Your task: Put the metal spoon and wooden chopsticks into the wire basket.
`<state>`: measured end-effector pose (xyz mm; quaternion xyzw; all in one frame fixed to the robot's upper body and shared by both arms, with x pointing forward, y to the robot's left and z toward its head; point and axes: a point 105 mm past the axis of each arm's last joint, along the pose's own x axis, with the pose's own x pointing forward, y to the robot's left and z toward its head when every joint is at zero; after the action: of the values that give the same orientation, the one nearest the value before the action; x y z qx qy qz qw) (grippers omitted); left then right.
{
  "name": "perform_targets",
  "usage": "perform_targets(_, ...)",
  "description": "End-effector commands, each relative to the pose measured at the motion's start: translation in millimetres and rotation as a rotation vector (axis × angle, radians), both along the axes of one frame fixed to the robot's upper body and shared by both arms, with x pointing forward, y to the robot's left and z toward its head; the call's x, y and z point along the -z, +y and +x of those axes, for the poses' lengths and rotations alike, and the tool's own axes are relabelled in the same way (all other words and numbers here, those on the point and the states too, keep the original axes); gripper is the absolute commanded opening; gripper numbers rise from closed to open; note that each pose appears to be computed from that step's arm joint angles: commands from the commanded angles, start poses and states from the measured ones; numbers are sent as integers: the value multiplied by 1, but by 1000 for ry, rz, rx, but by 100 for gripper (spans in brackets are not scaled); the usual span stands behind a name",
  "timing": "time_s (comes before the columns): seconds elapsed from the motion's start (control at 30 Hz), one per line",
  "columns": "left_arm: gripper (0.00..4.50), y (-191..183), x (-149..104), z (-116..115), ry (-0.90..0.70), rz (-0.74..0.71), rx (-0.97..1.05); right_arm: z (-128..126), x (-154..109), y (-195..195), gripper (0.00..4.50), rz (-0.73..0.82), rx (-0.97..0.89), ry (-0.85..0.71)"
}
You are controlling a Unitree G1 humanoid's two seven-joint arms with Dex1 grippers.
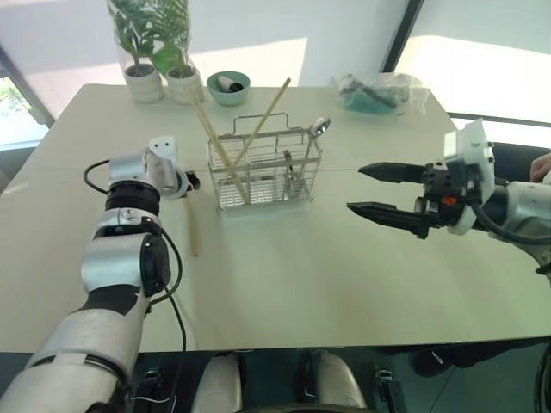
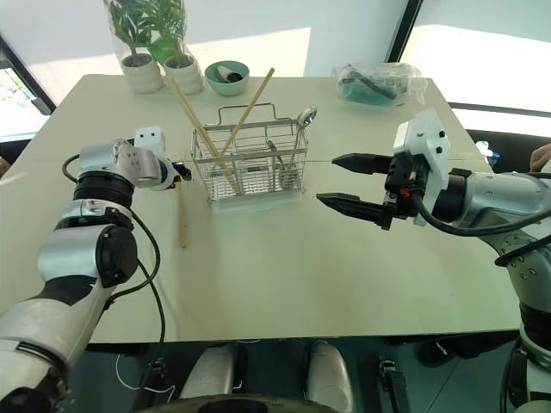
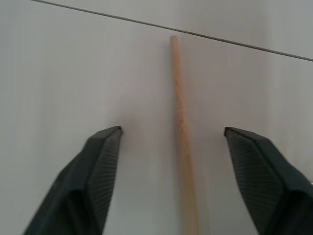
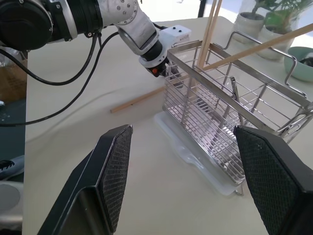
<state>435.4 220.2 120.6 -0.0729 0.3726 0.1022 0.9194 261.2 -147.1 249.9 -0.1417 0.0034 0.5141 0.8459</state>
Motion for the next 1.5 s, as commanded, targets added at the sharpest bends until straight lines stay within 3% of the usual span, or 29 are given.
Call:
perform_targets(0.03, 155, -9, 2, 1, 13, -44, -2, -5, -9, 1, 345, 0, -9, -42)
perform_targets(0.13, 6, -6, 2, 0, 18, -45, -17, -8, -6, 1, 345, -13, -27, -28)
perform_targets(0.37, 6, 5, -7, 2, -24, -23, -30, -9, -4, 1, 345, -23, -35, -23)
perform_targets(0.5, 6, 24, -39, 13, -188, 0, -37, -7, -4, 0, 345, -26, -29, -21)
perform_targets(0.7, 6, 52, -131, 22, -685, 10, 15, -8, -4, -3, 345, -42, -29, -6)
perform_targets(0.9, 6, 50, -254, -14, -1281, -138, 154, -9, -3, -2, 345, -45, -34, 11)
perform_targets(1.0, 6, 36, -286, -26, -1399, -164, 238, -10, -2, 0, 345, -42, -40, 17)
perform_targets(1.13, 6, -8, -333, -43, -1535, -182, 400, -11, -1, 2, 345, -36, -40, 15)
perform_targets(1.3, 6, -48, -341, -46, -1540, -238, 531, -12, -2, 1, 345, -25, -26, 11)
perform_targets(1.4, 6, -80, -313, -38, -1474, -198, 650, -14, -3, 0, 345, -11, -8, 8)
perform_targets(1.5, 6, -90, -290, -32, -1435, -146, 679, -15, -2, -1, 345, -2, 11, 6)
